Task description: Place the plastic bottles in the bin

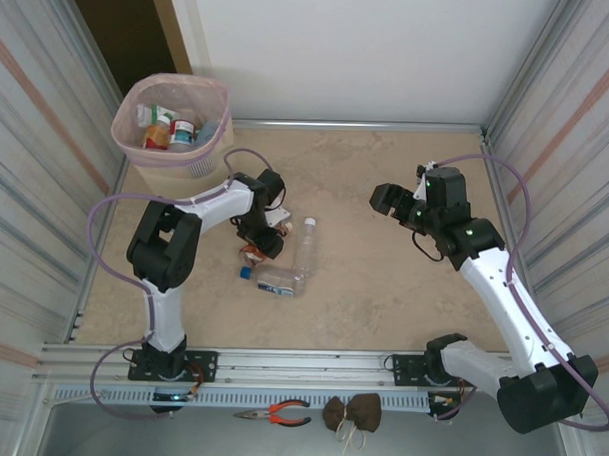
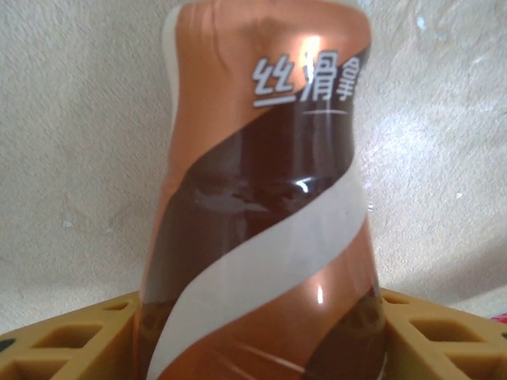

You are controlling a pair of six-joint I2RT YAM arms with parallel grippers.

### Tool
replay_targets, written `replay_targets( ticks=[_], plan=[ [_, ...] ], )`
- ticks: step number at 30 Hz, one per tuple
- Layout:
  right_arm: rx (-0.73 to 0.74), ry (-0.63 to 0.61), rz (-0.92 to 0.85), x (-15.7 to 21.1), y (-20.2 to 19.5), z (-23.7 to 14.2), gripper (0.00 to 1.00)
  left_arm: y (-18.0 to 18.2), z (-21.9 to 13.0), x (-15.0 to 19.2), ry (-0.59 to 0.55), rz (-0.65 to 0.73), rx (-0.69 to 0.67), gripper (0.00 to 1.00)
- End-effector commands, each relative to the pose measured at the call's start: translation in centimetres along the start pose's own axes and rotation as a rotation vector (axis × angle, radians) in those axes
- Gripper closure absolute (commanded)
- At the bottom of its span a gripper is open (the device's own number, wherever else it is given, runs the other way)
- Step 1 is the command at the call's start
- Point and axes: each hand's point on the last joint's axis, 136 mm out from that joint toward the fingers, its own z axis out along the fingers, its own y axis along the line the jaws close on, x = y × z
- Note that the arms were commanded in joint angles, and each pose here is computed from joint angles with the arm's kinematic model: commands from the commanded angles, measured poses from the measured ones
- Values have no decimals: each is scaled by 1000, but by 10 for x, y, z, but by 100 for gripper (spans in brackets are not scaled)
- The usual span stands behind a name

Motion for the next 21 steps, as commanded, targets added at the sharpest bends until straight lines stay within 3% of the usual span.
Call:
replay_targets(
  ticks=[1, 10, 21],
  plan=[
    [21, -12, -6, 0, -5, -1, 18, 0, -1, 6, 9, 3, 11, 39],
    [16, -14, -6, 0, -5, -2, 18, 3, -48, -8, -123, -12, -21, 41],
    [5, -17, -7, -3, -1, 0, 18, -4, -180, -42, -511, -69, 5, 49]
  ],
)
